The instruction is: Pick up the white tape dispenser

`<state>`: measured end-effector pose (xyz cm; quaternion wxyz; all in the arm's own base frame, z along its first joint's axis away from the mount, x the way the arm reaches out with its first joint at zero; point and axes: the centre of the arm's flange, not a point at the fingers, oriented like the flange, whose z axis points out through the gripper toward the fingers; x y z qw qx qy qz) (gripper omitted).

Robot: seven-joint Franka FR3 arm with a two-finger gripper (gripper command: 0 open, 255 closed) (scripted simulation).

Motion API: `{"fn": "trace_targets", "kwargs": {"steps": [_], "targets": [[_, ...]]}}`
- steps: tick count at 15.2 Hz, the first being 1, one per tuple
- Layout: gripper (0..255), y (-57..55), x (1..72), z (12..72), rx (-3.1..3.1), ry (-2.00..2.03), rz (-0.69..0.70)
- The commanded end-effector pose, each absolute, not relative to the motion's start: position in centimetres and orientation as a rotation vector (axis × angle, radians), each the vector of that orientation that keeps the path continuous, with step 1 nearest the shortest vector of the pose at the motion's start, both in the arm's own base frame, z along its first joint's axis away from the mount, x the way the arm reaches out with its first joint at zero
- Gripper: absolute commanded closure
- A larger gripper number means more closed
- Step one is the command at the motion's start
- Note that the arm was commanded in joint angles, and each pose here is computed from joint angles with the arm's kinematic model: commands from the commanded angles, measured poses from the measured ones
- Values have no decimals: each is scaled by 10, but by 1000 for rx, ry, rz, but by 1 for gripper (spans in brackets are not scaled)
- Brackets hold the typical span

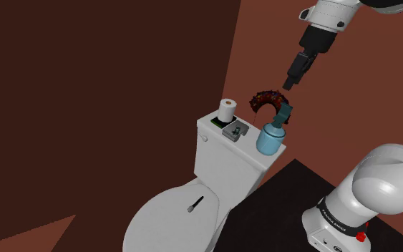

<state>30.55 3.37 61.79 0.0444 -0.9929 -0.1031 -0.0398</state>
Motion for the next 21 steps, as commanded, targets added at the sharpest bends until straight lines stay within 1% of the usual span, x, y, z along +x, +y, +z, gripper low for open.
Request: {"fn": "trace_targets", "kwargs": {"steps": [1, 21], "targets": [[0, 34, 306, 618, -3034, -315, -122], [0, -26, 441, 405, -3092, -242, -159]]}}
